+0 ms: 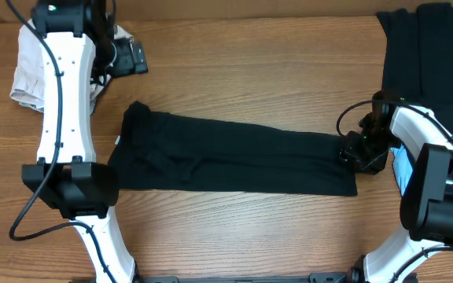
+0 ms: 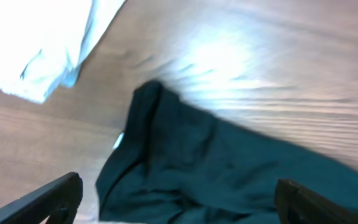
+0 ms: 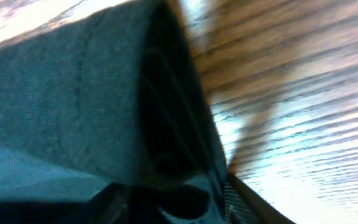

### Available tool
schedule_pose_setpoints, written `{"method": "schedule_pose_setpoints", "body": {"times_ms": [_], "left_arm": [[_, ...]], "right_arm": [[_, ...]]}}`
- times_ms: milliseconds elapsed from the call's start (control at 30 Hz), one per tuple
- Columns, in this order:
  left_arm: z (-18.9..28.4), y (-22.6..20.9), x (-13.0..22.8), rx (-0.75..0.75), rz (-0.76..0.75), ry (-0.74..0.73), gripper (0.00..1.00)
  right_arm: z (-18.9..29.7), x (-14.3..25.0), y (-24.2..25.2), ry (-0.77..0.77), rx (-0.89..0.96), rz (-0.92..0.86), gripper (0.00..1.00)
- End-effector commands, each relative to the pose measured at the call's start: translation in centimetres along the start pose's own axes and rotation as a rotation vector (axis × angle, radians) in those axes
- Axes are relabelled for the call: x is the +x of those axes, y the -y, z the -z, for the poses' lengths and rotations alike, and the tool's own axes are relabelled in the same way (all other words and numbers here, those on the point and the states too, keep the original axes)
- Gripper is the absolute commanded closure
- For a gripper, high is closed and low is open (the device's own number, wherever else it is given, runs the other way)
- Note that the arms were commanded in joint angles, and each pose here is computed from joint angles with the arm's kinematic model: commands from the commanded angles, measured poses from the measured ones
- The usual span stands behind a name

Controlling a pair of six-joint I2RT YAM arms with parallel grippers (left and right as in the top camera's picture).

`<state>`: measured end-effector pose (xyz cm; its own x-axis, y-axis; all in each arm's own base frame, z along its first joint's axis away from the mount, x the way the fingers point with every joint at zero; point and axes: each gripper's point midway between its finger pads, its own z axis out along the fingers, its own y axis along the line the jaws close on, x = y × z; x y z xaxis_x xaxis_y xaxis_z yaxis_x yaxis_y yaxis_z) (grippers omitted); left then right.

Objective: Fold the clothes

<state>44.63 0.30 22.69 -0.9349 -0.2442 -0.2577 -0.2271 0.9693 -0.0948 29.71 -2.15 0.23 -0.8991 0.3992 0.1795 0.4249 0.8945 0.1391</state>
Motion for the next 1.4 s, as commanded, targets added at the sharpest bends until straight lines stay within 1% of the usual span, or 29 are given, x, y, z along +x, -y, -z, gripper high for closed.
{"method": "schedule_pose_setpoints", "body": {"times_ms": [0,67,100,133,233,333,400,467,533,600,667,833,1000,1133,1167,1233,1300,1367], "left_arm": [[2.3,2.0,-0.9,0.103,-0.055,0.062,0.0],[2.4,2.0,-1.0,0.103,-0.058,0.07,0.0],[2.4,1.9,-0.9,0.101,-0.058,0.066,0.0],[2.3,1.9,-0.9,0.1,-0.058,0.064,0.0],[2.3,1.6,-1.0,0.082,-0.057,0.071,0.0],[2.3,0.2,-1.6,0.004,-0.051,0.095,0.0],[2.3,-1.0,-1.9,-0.051,-0.042,0.109,0.0],[2.4,-1.7,-2.1,-0.073,-0.032,0.114,0.0],[2.4,-2.7,-2.4,-0.079,-0.003,0.119,0.0],[2.5,-3.5,-2.6,-0.085,0.018,0.124,0.0],[2.6,-4.4,-2.7,-0.091,0.036,0.126,0.0],[2.7,-6.0,-2.9,-0.101,0.071,0.127,0.0],[2.7,-6.6,-2.9,-0.103,0.083,0.127,0.0],[2.7,-6.5,-2.9,-0.101,0.104,0.128,0.0],[2.6,-6.5,-2.9,-0.1,0.123,0.128,0.0],[2.6,-6.5,-2.9,-0.1,0.131,0.128,0.0],[2.6,-6.5,-2.9,-0.1,0.131,0.128,0.0],[2.6,-6.5,-2.9,-0.099,0.131,0.128,0.0]], "right_arm": [[-0.4,0.6,-0.6,-0.01,-0.05,0.004,0.57],[-0.7,0.4,-0.7,0.002,-0.052,0.007,0.64],[-0.9,-0.1,-0.7,0.027,-0.058,0.012,0.88],[-0.9,-0.5,-0.8,0.041,-0.061,0.015,0.96],[-0.7,-1.6,-1.2,0.087,-0.074,0.014,0.96],[0.6,-3.0,-1.1,0.121,-0.095,-0.007,0.96],[2.4,-4.1,-0.9,0.141,-0.116,-0.029,0.96],[4.4,-5.3,-0.4,0.17,-0.126,-0.045,0.96],[7.4,-6.7,0.5,0.21,-0.133,-0.058,0.96],[9.4,-7.3,1.1,0.227,-0.137,-0.069,0.96],[11.3,-7.3,1.1,0.233,-0.163,-0.036,0.96],[14.5,-6.8,0.2,0.233,-0.189,0.012,0.96],[14.2,-5.3,-2.0,0.18,-0.183,0.061,0.96],[13.5,-3.6,-5.7,0.134,-0.212,0.148,0.96],[13.1,-2.7,-7.5,0.113,-0.207,0.19,0.96],[12.6,-1.7,-9.5,0.095,-0.2,0.241,0.96],[11.2,0.0,-12.7,0.078,-0.189,0.321,0.96],[10.3,0.8,-14.3,0.071,-0.187,0.358,0.96]]}}
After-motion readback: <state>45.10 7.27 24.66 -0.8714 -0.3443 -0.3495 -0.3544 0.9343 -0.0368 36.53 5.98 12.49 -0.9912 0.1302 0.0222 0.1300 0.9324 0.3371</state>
